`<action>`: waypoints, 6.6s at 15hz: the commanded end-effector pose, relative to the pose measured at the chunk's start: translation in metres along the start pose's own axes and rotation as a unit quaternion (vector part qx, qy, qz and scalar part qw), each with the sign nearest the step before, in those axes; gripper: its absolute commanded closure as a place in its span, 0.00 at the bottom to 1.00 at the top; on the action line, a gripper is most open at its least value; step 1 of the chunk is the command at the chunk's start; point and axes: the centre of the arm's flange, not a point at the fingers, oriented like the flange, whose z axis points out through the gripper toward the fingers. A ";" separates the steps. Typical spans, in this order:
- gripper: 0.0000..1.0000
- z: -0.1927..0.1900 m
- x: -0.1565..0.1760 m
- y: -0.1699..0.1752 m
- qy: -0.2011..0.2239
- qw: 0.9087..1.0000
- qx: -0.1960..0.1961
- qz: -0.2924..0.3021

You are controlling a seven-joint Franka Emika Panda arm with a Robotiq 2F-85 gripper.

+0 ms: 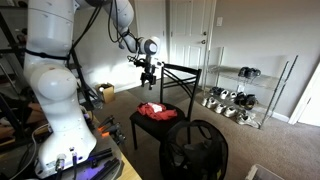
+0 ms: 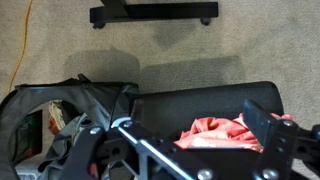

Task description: Take the shirt off of the chair and put it into the laundry basket

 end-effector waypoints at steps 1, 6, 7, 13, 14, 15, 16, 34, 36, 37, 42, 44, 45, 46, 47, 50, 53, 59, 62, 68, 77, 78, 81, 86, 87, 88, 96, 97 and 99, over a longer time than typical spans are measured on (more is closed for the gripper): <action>0.00 0.002 0.003 -0.003 -0.003 1.000 -0.001 -0.002; 0.00 0.004 0.007 -0.007 -0.007 1.000 -0.003 -0.004; 0.00 0.004 0.007 -0.007 -0.007 1.000 -0.003 -0.004; 0.00 0.056 0.029 -0.045 -0.003 0.996 0.073 0.046; 0.00 0.068 0.033 -0.053 -0.012 0.994 0.094 0.063; 0.00 0.081 0.038 -0.060 -0.027 0.990 0.113 0.078; 0.00 0.092 0.043 -0.067 -0.040 0.986 0.138 0.090; 0.00 0.187 0.131 -0.094 0.051 0.866 0.300 0.396; 0.00 0.192 0.131 -0.091 0.042 0.859 0.297 0.415; 0.00 0.194 0.131 -0.090 0.039 0.856 0.296 0.423; 0.00 0.199 0.134 -0.088 0.037 0.842 0.299 0.447; 0.00 0.203 0.137 -0.088 0.040 0.838 0.302 0.453; 0.00 0.205 0.138 -0.088 0.042 0.836 0.299 0.458; 0.00 0.207 0.140 -0.087 0.045 0.833 0.299 0.463; 0.00 0.211 0.141 -0.086 0.049 0.830 0.299 0.469; 0.26 0.217 0.145 -0.081 0.057 0.819 0.302 0.484; 0.47 0.220 0.147 -0.080 0.063 0.813 0.304 0.493; 0.87 0.212 0.139 -0.077 0.060 0.805 0.318 0.497; 0.99 0.197 0.120 -0.072 0.038 0.805 0.336 0.488; 0.99 0.134 0.060 -0.036 0.063 0.782 0.404 0.470; 0.99 0.051 0.005 0.029 0.176 0.673 0.502 0.514; 0.99 0.041 0.001 0.040 0.196 0.654 0.503 0.531; 0.99 0.014 0.000 0.069 0.236 0.608 0.512 0.559; 0.99 0.006 0.005 0.123 0.261 0.561 0.506 0.600; 0.99 0.005 0.003 0.130 0.255 0.558 0.511 0.602; 0.99 0.009 0.000 0.137 0.238 0.560 0.525 0.595; 0.99 0.048 -0.031 0.191 0.199 0.528 0.543 0.622; 0.99 0.052 -0.034 0.199 0.199 0.521 0.542 0.629; 0.99 0.059 -0.041 0.213 0.206 0.507 0.536 0.643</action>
